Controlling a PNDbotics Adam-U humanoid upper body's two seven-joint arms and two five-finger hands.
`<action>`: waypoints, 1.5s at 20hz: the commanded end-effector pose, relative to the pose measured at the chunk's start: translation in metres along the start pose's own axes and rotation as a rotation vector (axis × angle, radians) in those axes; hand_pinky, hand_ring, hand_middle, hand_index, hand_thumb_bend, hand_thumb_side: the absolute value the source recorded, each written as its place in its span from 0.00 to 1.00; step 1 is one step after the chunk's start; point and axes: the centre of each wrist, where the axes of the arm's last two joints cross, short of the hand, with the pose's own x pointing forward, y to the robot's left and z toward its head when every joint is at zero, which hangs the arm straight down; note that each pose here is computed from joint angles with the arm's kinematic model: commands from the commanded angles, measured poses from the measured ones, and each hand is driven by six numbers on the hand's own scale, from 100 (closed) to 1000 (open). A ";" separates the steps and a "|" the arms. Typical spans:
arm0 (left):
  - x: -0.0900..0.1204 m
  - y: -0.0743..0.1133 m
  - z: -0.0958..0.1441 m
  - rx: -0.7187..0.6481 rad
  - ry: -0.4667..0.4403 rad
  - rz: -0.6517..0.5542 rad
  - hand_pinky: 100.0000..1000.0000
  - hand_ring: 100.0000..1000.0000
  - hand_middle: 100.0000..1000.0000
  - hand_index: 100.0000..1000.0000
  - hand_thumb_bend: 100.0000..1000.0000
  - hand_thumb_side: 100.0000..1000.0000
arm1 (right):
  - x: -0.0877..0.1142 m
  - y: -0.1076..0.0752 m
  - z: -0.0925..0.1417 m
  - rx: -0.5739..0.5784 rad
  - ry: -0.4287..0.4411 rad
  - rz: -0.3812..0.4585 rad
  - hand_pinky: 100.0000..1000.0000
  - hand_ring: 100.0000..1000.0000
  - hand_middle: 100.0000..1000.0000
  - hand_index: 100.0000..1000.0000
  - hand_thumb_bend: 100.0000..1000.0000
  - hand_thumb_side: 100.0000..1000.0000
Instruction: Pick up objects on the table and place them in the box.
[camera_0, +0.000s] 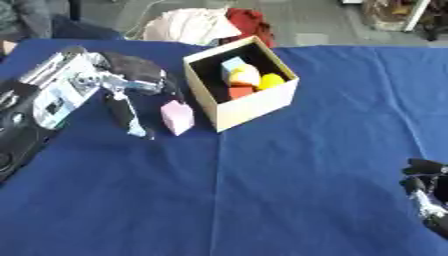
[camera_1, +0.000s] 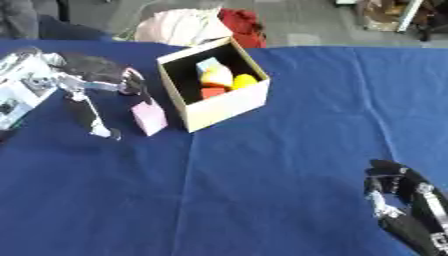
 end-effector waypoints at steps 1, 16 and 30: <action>-0.009 0.006 0.001 -0.008 0.038 -0.027 0.81 0.78 0.81 0.90 0.46 0.10 | 0.004 -0.009 -0.001 -0.009 -0.012 0.028 0.65 0.62 0.64 0.78 0.00 0.32; -0.022 -0.011 -0.039 0.146 0.092 -0.005 0.81 0.76 0.78 0.89 0.42 0.08 | 0.003 -0.008 0.000 -0.010 -0.009 0.020 0.64 0.62 0.64 0.78 0.00 0.33; -0.011 0.034 0.006 0.303 0.069 -0.047 0.72 0.53 0.51 0.67 0.18 0.07 | 0.003 -0.009 0.000 -0.010 -0.008 0.022 0.64 0.62 0.64 0.78 0.00 0.33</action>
